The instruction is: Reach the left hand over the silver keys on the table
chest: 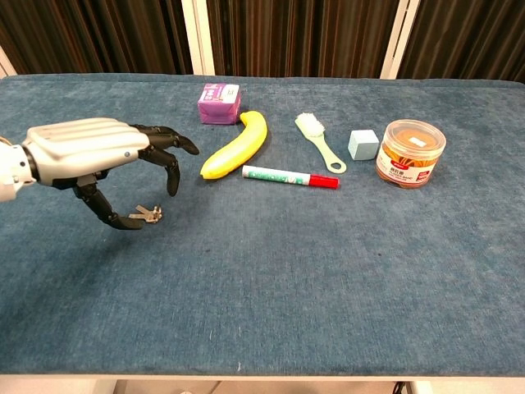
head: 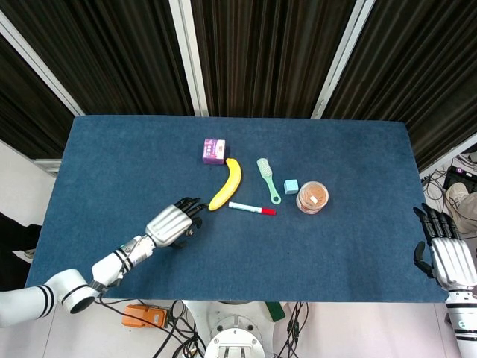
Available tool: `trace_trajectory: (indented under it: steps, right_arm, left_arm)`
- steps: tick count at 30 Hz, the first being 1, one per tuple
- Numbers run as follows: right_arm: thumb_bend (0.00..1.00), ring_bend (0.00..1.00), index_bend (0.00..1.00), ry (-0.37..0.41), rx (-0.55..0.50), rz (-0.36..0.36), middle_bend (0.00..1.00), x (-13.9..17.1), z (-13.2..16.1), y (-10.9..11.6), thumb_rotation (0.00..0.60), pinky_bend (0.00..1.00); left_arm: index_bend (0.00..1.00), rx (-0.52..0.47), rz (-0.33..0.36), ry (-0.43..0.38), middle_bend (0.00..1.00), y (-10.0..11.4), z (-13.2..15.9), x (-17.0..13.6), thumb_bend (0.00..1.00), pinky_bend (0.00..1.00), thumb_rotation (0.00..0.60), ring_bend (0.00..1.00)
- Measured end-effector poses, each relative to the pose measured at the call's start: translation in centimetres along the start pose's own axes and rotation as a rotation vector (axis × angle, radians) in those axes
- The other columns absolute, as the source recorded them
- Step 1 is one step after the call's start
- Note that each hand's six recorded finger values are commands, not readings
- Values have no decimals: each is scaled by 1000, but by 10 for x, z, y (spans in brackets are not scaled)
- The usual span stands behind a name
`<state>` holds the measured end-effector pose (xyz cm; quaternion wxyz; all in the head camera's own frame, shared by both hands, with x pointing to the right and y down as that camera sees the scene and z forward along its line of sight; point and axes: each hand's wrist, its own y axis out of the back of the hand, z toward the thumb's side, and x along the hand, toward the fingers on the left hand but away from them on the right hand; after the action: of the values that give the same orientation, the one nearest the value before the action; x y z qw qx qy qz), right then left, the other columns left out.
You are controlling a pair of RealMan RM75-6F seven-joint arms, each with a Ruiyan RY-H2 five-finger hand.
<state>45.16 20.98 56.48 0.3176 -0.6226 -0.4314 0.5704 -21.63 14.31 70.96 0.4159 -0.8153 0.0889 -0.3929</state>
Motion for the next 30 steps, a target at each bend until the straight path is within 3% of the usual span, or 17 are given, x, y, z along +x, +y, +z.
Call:
trace_trajectory:
  steps: [11, 30]
  right_arm:
    - [960, 19, 99, -3, 1, 1, 20, 0, 0, -1, 600, 11]
    - [960, 19, 111, -9, 0, -2, 20, -2, -1, 0, 600, 11]
  left_arm:
    - [449, 2, -12, -2, 106, -3, -5, 10, 220, 131, 600, 12]
    - [483, -23, -8, 10, 117, -9, -13, 7, 222, 131, 600, 12]
